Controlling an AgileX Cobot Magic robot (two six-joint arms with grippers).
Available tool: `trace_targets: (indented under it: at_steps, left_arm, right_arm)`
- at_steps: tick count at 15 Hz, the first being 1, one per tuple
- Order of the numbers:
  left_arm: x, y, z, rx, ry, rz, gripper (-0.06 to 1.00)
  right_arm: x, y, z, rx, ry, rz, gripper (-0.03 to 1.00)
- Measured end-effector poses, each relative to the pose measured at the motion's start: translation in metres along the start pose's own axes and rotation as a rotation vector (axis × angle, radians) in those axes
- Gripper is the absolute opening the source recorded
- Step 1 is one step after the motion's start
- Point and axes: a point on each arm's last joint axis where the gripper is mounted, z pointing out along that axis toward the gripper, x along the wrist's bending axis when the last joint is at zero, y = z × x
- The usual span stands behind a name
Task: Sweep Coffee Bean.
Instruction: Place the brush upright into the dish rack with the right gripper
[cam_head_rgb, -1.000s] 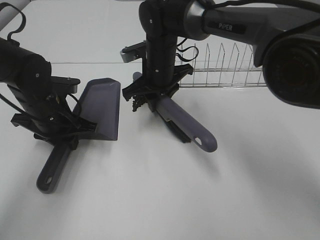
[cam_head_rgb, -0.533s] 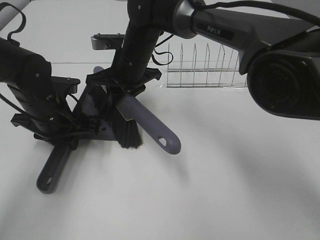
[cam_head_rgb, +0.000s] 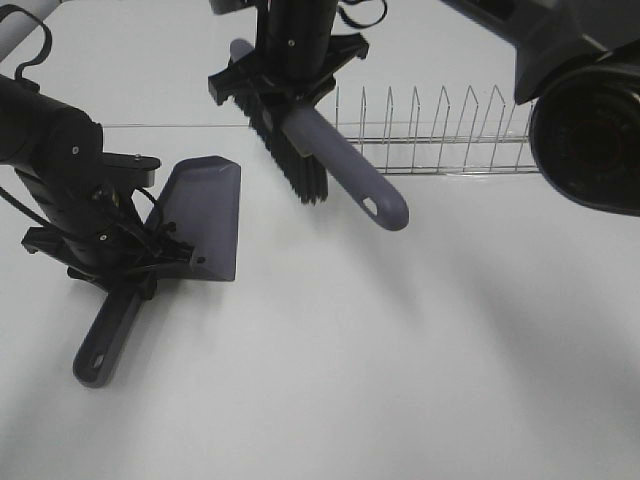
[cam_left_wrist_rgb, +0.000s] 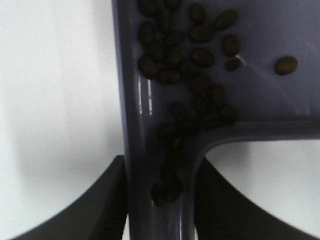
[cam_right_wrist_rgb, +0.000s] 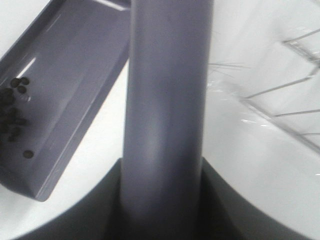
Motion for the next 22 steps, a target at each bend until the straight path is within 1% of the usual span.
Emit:
trace_targets:
  at_steps: [1,3,5,7,8,9,14,16,18,20,22]
  left_arm:
    - [0.0,0.0,0.0,0.001,0.0,0.0,0.37]
    - [0.0,0.0,0.0,0.001,0.0,0.0,0.37]
    - [0.0,0.0,0.0,0.001,0.0,0.0,0.37]
    - [0.0,0.0,0.0,0.002,0.001,0.0,0.37]
    - [0.0,0.0,0.0,0.003,0.001,0.0,0.37]
    - [0.0,0.0,0.0,0.003,0.001,0.0,0.37]
    - [0.0,0.0,-0.008,0.022,0.004,-0.01,0.37]
    - [-0.001,0.004,-0.029,-0.021,-0.011,-0.016,0.37]
    - [-0.001,0.007,-0.05,-0.075,-0.031,-0.026,0.37]
    - [-0.003,0.008,-0.061,-0.1,-0.049,-0.037,0.37]
    - [-0.003,0.008,-0.062,-0.097,-0.054,-0.043,0.37]
  right_arm:
    - [-0.005,0.004,-0.013,-0.03,-0.048,-0.007,0.35]
    - [-0.012,0.008,-0.035,-0.076,-0.105,-0.004,0.35]
    - [-0.023,0.011,-0.048,-0.099,-0.125,0.012,0.35]
    - [-0.045,0.01,-0.06,-0.102,-0.137,0.053,0.35]
    - [-0.058,0.005,-0.064,-0.083,-0.146,0.076,0.35]
    - [-0.072,-0.002,-0.068,-0.056,-0.16,0.1,0.35]
    - [-0.122,-0.058,-0.069,0.136,-0.2,0.255,0.35]
    - [-0.14,-0.083,-0.063,0.218,-0.214,0.309,0.35]
    - [-0.148,-0.106,-0.051,0.308,-0.211,0.339,0.35]
    - [-0.146,-0.129,-0.033,0.409,-0.21,0.345,0.35]
    - [-0.147,-0.135,-0.029,0.429,-0.231,0.38,0.35]
